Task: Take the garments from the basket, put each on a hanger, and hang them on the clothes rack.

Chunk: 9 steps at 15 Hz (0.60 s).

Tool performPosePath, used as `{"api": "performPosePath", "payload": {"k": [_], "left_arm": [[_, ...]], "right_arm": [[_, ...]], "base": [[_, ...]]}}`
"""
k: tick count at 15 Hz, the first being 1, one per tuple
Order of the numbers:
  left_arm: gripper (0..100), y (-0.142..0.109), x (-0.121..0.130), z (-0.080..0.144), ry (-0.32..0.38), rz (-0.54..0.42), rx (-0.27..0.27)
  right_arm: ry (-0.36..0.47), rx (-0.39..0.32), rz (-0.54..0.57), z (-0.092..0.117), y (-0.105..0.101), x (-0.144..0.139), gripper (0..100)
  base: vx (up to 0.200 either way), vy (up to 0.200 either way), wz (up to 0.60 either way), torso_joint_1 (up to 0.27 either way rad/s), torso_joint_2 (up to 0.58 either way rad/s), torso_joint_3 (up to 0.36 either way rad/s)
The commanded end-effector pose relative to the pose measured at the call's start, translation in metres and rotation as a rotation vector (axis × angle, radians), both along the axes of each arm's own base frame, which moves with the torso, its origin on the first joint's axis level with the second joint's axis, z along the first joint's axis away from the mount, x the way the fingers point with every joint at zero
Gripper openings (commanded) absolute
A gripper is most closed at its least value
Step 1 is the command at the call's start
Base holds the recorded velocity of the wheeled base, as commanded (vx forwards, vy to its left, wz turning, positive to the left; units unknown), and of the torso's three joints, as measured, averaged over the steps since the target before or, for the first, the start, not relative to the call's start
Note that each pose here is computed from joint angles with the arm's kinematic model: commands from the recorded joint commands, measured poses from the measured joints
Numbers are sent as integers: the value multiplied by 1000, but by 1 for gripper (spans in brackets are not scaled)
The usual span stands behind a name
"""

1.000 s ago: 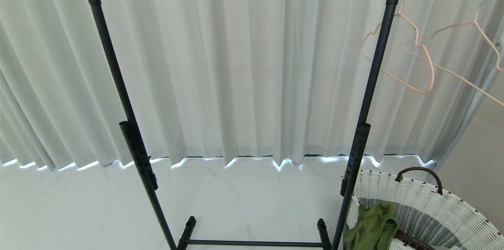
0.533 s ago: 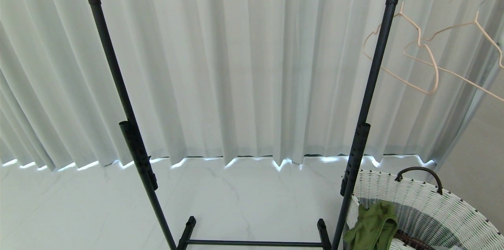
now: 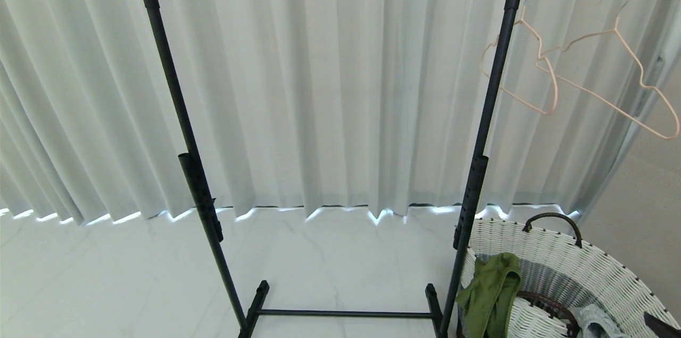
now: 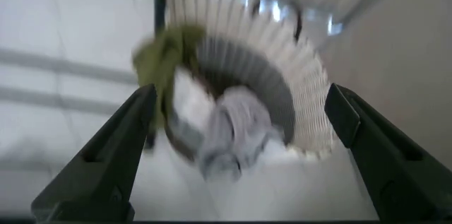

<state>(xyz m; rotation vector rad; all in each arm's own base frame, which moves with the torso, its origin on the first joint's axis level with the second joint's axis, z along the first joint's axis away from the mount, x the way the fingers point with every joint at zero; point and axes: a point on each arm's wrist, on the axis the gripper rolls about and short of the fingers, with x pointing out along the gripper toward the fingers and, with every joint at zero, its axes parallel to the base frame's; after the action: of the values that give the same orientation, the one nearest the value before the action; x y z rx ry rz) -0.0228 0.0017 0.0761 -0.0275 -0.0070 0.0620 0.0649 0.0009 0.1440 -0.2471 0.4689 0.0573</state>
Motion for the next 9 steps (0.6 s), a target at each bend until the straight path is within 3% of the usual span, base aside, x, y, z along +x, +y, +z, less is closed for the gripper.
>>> {"api": "performPosePath", "payload": {"k": [1, 2, 6, 9], "left_arm": [[0, 0, 0, 0, 1, 1, -2], [0, 0, 0, 0, 1, -1, -2], [0, 0, 0, 0, 1, -1, -2], [0, 0, 0, 0, 1, -1, -2]], "right_arm": [[347, -106, 8, -41, -5, 39, 100], [398, -143, 13, -52, -10, 49, 100], [455, -228, 41, -77, -23, 94, 100], [481, -400, 124, -102, -44, 119, 100]], "base": [[0, 0, 0, 0, 0, 0], [0, 0, 0, 0, 0, 0], [0, 0, 0, 0, 0, 0], [0, 0, 0, 0, 0, 0]]}}
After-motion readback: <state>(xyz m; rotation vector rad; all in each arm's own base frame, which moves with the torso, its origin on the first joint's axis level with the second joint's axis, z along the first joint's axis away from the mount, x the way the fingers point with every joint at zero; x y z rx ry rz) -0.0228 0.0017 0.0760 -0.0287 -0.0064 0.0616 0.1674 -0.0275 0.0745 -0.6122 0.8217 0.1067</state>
